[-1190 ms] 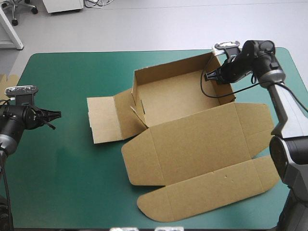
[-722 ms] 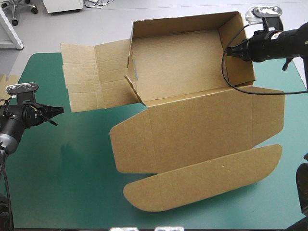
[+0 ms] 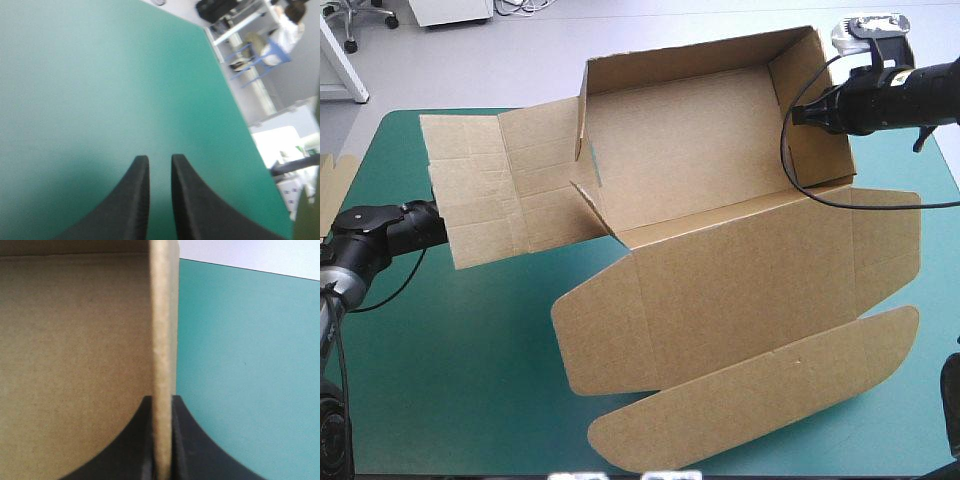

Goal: Fold the box

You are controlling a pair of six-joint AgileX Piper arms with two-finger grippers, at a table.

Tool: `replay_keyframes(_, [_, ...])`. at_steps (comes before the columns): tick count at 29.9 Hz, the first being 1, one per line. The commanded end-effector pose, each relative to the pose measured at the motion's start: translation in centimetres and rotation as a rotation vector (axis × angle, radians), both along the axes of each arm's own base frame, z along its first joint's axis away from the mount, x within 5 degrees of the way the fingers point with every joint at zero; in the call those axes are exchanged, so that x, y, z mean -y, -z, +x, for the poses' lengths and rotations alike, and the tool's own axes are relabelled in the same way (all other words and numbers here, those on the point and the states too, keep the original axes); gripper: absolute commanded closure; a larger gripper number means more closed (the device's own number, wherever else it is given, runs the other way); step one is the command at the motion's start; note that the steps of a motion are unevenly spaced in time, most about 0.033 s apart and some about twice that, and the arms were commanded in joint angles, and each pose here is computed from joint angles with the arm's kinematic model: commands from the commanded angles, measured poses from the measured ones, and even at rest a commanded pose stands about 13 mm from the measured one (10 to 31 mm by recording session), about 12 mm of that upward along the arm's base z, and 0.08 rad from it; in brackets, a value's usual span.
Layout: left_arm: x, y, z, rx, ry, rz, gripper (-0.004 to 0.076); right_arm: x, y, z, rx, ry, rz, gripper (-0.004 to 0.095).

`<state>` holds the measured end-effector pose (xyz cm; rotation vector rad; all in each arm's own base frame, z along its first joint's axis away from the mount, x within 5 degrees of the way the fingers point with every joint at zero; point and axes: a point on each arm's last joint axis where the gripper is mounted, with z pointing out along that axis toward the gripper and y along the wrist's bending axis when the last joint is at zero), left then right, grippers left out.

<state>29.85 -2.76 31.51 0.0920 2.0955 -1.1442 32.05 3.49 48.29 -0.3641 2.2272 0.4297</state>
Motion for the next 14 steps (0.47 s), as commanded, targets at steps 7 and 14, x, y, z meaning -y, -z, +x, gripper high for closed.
replay_keyframes(7, [3.9,-5.8,-2.1,0.205,0.246,-0.432,0.0610,-0.1,-0.8,0.3,0.056,0.007,0.046,0.0923])
replay_keyframes(14, [5.3,-6.3,-2.3,0.207,0.293,-0.451,0.0569,0.1,-0.1,1.2,0.043,0.017,0.036,0.0923])
